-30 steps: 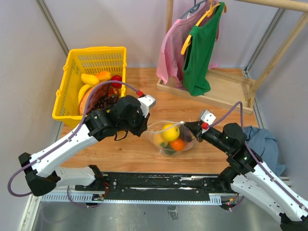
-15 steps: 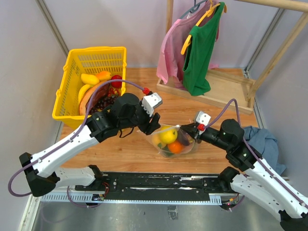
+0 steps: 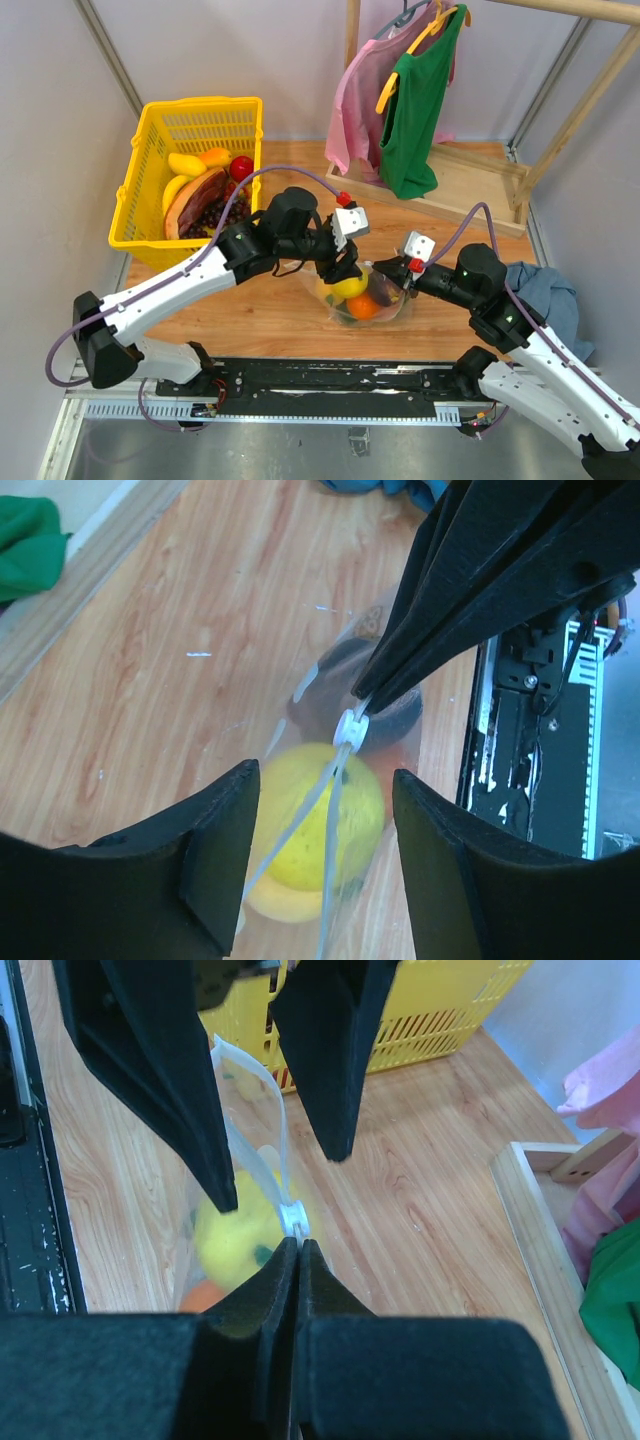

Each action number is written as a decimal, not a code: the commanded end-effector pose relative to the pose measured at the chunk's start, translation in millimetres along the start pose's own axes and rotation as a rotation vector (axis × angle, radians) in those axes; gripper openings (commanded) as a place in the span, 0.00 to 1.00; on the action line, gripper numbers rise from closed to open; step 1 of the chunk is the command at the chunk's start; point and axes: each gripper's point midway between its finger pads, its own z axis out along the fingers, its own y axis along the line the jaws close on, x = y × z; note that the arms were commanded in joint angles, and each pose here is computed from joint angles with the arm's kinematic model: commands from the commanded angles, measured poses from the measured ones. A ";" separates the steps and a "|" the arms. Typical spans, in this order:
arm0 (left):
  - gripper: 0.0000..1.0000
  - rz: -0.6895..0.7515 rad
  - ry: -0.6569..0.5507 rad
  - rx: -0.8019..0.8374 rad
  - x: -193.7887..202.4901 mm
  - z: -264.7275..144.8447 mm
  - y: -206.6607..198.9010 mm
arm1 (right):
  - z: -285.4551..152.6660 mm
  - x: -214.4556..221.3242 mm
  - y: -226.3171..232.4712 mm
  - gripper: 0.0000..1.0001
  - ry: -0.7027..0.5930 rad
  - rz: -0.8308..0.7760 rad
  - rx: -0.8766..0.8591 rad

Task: Place the food in the zip-top bag and seal the zipper
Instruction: Zip the zipper food storage bag at the center of the board.

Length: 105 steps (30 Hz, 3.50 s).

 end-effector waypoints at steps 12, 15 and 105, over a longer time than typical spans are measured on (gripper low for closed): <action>0.37 0.073 -0.019 0.199 -6.8 30.2 -20.3 | -1.9 -24.0 -2.1 0.01 -0.066 -0.039 -0.014; 0.29 0.078 -0.024 0.207 -7.2 29.6 -21.8 | -1.8 -22.5 -1.7 0.01 -0.062 -0.037 -0.015; 0.01 -0.767 -0.052 -0.451 73.0 -39.1 22.3 | -3.0 27.2 -103.1 0.42 0.184 0.209 0.545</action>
